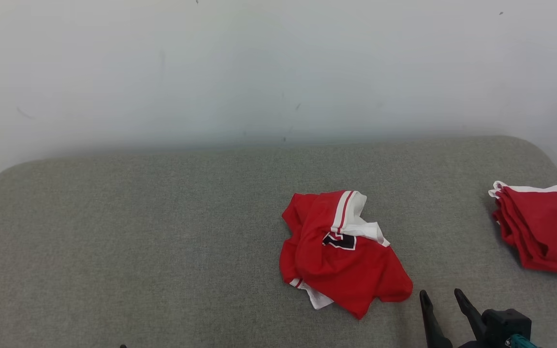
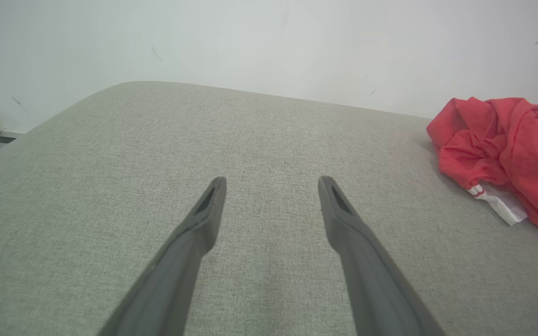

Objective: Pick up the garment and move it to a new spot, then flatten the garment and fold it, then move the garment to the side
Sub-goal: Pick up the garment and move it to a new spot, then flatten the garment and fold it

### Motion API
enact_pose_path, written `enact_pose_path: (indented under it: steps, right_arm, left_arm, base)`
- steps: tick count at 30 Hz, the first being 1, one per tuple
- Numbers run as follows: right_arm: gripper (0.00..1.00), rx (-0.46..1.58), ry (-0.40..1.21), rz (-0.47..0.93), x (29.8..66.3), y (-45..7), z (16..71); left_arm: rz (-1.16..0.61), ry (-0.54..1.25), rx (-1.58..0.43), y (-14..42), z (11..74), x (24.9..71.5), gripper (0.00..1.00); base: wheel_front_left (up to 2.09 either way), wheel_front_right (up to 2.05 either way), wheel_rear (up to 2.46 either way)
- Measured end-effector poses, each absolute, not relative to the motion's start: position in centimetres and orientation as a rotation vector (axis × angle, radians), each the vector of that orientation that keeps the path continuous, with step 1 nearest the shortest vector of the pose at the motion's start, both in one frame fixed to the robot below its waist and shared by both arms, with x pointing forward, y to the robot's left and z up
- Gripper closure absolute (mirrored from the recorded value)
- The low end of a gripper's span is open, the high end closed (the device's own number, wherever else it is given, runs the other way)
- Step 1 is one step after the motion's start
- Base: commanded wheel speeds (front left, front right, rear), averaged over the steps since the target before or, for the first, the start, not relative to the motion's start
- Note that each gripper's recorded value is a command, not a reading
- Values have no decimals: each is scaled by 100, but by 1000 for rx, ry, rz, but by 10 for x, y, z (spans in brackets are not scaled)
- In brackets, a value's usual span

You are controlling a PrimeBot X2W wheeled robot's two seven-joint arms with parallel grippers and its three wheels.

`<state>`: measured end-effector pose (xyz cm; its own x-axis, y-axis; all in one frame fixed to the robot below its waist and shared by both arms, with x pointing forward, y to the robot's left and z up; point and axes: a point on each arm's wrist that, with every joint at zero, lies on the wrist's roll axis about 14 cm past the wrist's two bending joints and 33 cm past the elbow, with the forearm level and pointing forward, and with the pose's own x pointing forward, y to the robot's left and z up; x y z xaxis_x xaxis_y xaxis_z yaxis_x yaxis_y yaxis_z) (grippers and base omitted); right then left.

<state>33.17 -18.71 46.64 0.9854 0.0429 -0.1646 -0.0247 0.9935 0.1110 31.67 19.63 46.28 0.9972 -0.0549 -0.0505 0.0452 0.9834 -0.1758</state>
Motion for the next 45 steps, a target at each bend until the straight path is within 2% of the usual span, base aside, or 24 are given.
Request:
enact_pose_path:
  steps: [8, 13, 25, 36, 41, 45]
  right_arm:
    - [0, 113, 173, 38, 330, -185, 465]
    - [0, 115, 175, 24, 328, -189, 464]
    - [0, 128, 165, -87, 312, -221, 466]
    - [0, 146, 185, -268, 271, -268, 458]
    - [0, 161, 187, -314, 258, -277, 455]
    - [0, 171, 194, -350, 248, -283, 452]
  left_arm:
    - [-70, 69, -179, 190, 459, 318, 0]
    - [-166, 48, -163, 164, 471, 336, 0]
    - [-556, -1, -56, 44, 525, 406, 0]
    - [-846, 18, 10, -74, 566, 441, 0]
    - [-880, 155, 98, -108, 547, 449, 0]
    - [-837, 291, 175, -118, 521, 456, 0]
  base:
    - [0, 0, 0]
    - [0, 0, 0]
    - [0, 0, 0]
    - [0, 0, 0]
    - [0, 0, 0]
    - [0, 0, 0]
